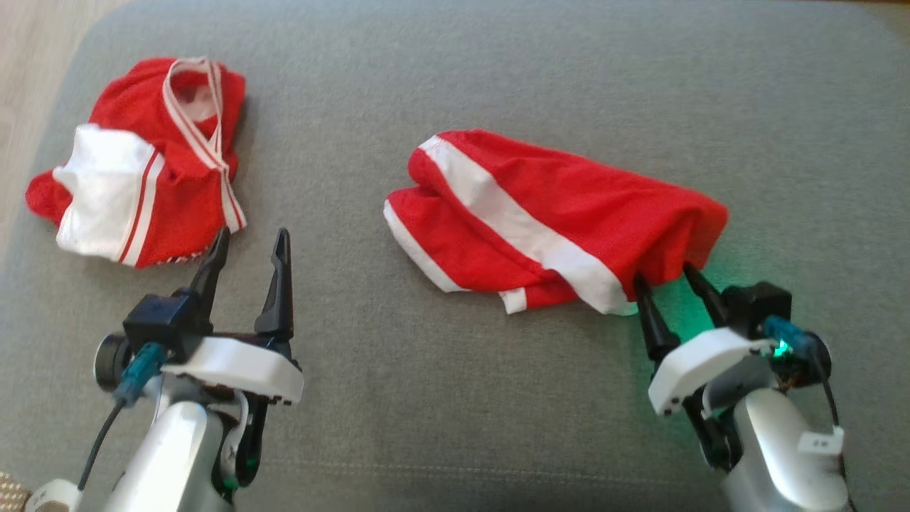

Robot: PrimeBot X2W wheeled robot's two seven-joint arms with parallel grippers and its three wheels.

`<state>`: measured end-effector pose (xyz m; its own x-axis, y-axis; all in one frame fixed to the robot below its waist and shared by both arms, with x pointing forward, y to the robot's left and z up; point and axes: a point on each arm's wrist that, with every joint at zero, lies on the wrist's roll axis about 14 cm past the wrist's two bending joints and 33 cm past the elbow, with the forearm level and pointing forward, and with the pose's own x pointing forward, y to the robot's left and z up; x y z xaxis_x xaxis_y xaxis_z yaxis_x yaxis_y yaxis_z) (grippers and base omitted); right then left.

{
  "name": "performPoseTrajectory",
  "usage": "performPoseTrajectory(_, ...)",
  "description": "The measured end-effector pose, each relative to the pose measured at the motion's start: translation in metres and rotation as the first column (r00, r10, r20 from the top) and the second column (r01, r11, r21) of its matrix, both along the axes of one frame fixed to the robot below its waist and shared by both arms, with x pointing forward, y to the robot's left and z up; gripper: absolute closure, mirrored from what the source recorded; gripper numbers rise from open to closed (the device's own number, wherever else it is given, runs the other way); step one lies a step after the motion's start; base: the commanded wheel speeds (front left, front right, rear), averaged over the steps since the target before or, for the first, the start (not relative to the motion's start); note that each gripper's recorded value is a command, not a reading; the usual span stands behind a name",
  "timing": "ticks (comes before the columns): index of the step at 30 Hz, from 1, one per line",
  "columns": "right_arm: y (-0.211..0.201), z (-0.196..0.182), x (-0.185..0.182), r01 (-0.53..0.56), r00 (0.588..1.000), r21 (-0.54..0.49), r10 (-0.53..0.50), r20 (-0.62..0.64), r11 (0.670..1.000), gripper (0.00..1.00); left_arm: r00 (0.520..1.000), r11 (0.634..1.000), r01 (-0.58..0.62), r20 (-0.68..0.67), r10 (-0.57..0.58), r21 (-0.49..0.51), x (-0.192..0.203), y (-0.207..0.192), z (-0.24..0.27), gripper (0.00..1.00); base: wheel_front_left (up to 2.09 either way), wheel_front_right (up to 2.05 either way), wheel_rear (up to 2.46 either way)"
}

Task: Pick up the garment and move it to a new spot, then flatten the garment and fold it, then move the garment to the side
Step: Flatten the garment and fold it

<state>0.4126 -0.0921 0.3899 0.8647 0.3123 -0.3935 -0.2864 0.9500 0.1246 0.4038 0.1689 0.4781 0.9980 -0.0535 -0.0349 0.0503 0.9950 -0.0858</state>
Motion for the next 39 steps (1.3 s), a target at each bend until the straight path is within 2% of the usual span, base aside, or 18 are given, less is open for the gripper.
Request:
performPoseTrajectory(1,0.001,-0.002,0.004,-0.001,1.0,0.001,0.001,-0.003,1.0,0.0,1.0,1.0,-0.005,-0.002,0.005,0.003,0.001,0.002,-0.001,0.0,0.0,0.0,0.0)
performPoseTrajectory(2,0.002,-0.004,0.007,-0.003,1.0,0.004,0.003,-0.004,1.0,0.55,1.0,1.0,-0.008,-0.006,0.008,0.008,0.002,0.003,-0.003,0.0,0.0,0.0,0.0)
performPoseTrajectory(3,0.003,-0.005,0.011,-0.002,1.0,0.006,0.002,-0.004,1.0,0.8,1.0,1.0,-0.013,-0.012,0.013,0.008,0.003,0.004,-0.005,0.0,0.0,0.0,0.0)
performPoseTrajectory(4,0.002,-0.005,0.014,0.004,1.0,0.008,-0.004,0.002,1.0,1.0,1.0,1.0,-0.015,-0.019,0.015,0.008,0.003,0.005,-0.008,0.0,0.0,0.0,0.0)
performPoseTrajectory(10,-0.014,0.001,0.024,0.056,0.998,0.013,-0.057,0.032,0.998,1.0,1.0,1.0,-0.009,-0.022,0.009,-0.002,0.007,0.001,-0.009,0.0,0.0,0.0,0.0)
performPoseTrajectory(13,-0.028,0.01,0.029,0.073,0.996,-0.016,-0.072,0.06,0.997,1.0,1.0,1.0,-0.008,-0.017,0.008,-0.004,0.009,0.0,-0.008,0.0,0.0,0.0,0.0)
performPoseTrajectory(25,-0.094,0.03,0.048,0.103,0.993,-0.218,-0.088,0.082,0.97,1.0,1.0,1.0,0.008,-0.019,-0.009,-0.028,0.016,-0.009,-0.012,0.0,0.0,0.0,0.0)
performPoseTrajectory(31,-0.087,0.033,0.078,0.067,0.995,-0.238,-0.047,0.087,0.969,1.0,1.0,0.999,0.006,-0.007,-0.006,-0.039,0.023,-0.01,-0.01,0.0,0.0,0.0,0.0)
performPoseTrajectory(32,-0.084,0.031,0.081,0.06,0.996,-0.232,-0.042,0.083,0.971,0.6,1.0,0.999,0.007,-0.006,-0.007,-0.043,0.024,-0.01,-0.01,0.0,0.0,0.0,0.0)
performPoseTrajectory(33,-0.082,0.029,0.083,0.056,0.996,-0.229,-0.039,0.078,0.972,0.0,1.0,0.999,0.004,-0.008,-0.004,-0.044,0.024,-0.01,-0.011,0.0,0.0,0.0,0.0)
performPoseTrajectory(39,-0.089,0.028,0.079,0.084,0.994,-0.21,-0.066,0.093,0.974,0.0,1.0,0.999,0.01,0.004,-0.01,-0.039,0.025,-0.011,-0.007,0.0,0.0,0.0,0.0)
